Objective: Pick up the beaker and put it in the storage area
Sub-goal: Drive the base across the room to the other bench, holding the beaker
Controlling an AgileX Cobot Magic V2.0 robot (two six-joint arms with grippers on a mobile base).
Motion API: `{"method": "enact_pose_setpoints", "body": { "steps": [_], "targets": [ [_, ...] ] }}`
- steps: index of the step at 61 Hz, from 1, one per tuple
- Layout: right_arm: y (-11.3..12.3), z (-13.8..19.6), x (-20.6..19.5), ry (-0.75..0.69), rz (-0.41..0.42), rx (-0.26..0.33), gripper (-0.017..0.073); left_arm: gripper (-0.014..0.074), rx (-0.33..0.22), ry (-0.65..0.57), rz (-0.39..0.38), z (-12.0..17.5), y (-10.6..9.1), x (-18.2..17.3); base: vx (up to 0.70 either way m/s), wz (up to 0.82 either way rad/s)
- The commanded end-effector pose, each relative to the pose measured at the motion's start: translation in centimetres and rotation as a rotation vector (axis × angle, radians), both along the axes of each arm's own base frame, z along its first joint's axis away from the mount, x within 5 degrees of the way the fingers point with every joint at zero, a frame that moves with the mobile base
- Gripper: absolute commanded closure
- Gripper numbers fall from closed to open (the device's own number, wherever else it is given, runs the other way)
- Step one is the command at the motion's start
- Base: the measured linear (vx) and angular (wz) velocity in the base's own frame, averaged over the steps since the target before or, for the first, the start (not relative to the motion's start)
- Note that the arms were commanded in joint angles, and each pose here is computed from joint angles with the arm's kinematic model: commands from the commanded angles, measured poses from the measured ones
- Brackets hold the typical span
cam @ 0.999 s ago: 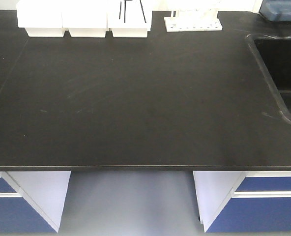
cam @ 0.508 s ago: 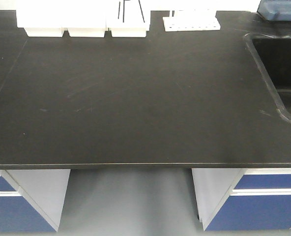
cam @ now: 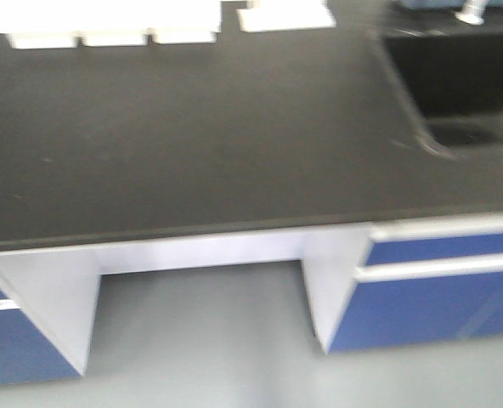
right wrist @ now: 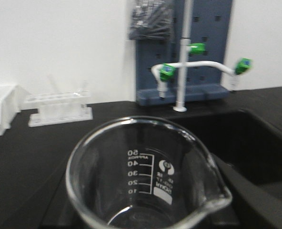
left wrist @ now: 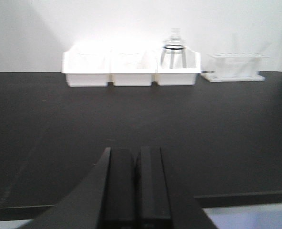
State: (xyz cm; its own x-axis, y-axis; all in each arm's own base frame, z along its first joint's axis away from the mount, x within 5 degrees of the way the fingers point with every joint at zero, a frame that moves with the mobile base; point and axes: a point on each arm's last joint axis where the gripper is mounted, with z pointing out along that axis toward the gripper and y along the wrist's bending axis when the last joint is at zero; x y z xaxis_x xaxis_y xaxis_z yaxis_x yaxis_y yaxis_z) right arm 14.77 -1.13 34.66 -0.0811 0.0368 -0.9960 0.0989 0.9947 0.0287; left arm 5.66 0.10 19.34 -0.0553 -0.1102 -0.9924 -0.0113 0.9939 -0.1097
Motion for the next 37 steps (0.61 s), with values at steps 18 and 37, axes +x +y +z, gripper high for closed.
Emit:
{"method": "enact_pose_setpoints", "body": {
  "steps": [18,37],
  "targets": [
    [0.29,1.64,-0.10,-0.088,0.033,-0.019,0.0563,0.0602,-0.012,-0.075,-0.020,0.08,-0.15,-0.03,-0.32,-0.62],
    [0.29,1.64,-0.10,-0.088,0.033,-0.019,0.0563,0.0602,-0.012,-0.075,-0.020,0.08,-0.15,-0.03,-0.32,-0.71]
  ]
}}
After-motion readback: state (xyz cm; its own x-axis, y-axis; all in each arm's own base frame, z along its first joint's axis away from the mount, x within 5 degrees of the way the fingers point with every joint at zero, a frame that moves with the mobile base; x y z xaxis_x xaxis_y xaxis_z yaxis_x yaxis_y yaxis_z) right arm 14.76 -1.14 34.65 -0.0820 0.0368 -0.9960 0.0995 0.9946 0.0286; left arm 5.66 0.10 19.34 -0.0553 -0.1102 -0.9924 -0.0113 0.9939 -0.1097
